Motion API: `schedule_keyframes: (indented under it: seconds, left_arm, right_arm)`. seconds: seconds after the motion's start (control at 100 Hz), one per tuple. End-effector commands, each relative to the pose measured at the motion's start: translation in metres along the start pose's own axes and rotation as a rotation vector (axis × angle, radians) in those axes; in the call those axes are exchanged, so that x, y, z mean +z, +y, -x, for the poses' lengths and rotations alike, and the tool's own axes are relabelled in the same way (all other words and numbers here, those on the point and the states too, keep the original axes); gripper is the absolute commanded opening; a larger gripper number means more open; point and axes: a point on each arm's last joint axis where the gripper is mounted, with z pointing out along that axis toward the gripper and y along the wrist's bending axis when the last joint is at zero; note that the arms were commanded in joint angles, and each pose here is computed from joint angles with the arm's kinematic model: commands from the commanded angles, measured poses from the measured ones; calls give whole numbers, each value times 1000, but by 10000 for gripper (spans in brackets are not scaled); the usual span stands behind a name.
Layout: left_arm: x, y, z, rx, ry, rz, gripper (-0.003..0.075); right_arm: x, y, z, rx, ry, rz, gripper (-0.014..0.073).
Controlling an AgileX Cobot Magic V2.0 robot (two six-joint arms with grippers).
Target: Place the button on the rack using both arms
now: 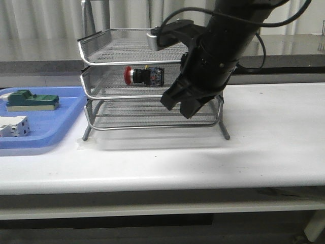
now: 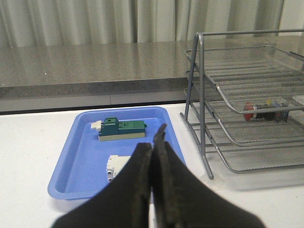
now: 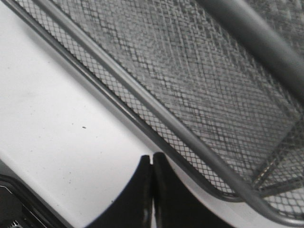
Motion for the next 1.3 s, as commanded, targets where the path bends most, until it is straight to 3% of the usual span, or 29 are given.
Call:
schedule_keyframes:
  seconds: [0.0,0.3,0.65,1.0,1.29]
  left_arm:
    - [-1,2,15,-25,-88,27,-20]
    - [-1,2,15,-25,-88,27,-20]
    - [-1,2,15,-25,-88,27,-20]
    - [-1,2,15,-25,-88,27,-20]
    - [-1,2,15,-25,-88,27,-20]
  right_arm:
    - [-42,-8,24,10,-136,-33,-60]
    - [-90,-19,15,59,-146,-58,-60]
    - [-163,-52,-43,259,-279,-206,-60]
    - [-231,-48,-113,363,-459,-381,-60]
    - [-266,-22,-156,395,-586,-465,-60]
